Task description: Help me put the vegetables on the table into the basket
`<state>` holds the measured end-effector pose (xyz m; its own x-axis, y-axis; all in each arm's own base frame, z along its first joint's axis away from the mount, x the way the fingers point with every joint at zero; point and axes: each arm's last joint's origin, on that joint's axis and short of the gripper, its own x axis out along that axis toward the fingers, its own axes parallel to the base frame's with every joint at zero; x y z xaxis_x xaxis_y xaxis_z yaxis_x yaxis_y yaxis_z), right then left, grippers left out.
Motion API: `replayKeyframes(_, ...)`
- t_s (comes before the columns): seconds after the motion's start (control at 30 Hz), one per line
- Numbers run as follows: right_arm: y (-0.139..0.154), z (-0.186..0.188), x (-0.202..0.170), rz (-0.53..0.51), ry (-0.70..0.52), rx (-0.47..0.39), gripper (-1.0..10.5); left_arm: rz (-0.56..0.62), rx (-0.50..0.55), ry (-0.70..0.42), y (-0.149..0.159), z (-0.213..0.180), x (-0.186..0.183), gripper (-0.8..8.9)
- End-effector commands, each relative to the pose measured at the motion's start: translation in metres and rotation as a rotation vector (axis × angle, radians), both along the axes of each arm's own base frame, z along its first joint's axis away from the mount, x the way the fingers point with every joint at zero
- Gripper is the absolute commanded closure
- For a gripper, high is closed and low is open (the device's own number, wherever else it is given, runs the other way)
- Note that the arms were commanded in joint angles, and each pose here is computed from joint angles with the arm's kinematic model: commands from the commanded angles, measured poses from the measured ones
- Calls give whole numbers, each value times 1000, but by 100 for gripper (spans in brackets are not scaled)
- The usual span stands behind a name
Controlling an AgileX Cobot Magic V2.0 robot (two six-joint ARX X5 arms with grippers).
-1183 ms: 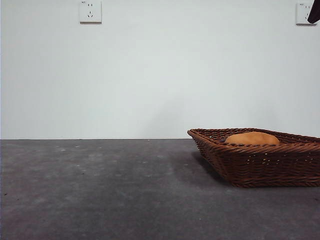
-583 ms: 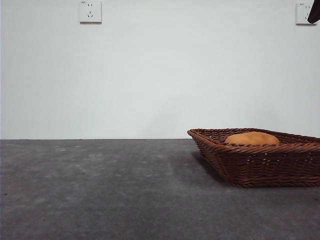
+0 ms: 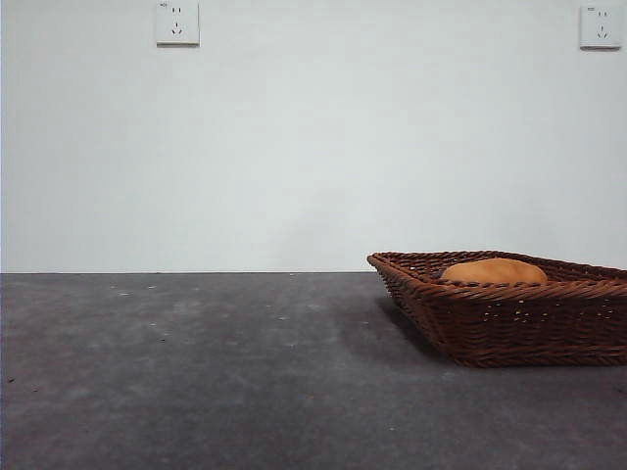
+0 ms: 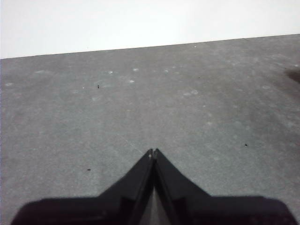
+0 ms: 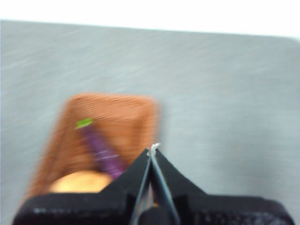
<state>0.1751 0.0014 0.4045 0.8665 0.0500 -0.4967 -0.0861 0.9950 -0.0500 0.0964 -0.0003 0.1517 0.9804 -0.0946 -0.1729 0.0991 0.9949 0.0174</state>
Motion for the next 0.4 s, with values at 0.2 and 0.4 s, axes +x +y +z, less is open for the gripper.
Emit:
replayKeyframes(0.2, -6, 22, -78, -181, -182, -115, 946, -2, -4, 2, 0, -3, 0, 817)
replayKeyframes(0.4, -6, 17, -126, -190, -341, -100, 946, -2, -4, 1, 0, -3, 0, 817)
